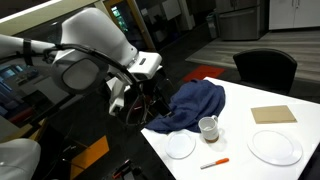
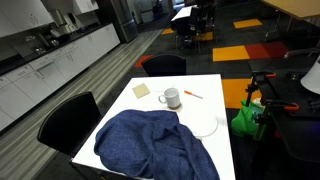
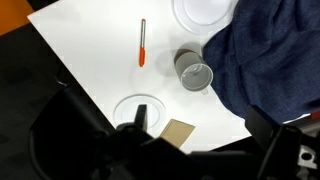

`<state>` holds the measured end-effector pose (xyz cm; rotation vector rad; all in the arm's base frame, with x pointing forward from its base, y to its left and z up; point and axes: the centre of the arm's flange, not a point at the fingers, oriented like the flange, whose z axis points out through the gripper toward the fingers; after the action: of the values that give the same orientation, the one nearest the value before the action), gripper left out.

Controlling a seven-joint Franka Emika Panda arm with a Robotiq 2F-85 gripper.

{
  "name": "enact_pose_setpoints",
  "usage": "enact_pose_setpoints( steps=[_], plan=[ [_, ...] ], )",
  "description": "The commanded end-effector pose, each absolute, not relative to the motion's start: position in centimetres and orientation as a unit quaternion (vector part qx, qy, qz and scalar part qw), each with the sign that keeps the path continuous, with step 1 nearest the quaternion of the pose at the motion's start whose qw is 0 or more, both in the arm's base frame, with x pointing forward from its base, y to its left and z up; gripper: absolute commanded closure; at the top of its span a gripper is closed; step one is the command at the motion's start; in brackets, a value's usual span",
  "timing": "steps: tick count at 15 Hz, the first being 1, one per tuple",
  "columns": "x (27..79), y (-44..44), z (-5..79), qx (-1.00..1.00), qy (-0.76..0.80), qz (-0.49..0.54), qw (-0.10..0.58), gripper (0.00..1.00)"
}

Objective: Put the pen in the white mug

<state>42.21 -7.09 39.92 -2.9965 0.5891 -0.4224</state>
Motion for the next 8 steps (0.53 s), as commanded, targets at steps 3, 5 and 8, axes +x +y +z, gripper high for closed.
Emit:
enact_pose_setpoints(
  steps=[3, 5, 8],
  plan=[
    [43.7, -10.3, 33.1, -0.962, 0.232, -0.141, 0.003, 0.0],
    [44.1, -11.5, 30.8, -0.961, 0.243, -0.134, -0.007, 0.0],
    [44.2, -13.0, 27.3, -0.962, 0.254, -0.101, -0.003, 0.0]
  ],
)
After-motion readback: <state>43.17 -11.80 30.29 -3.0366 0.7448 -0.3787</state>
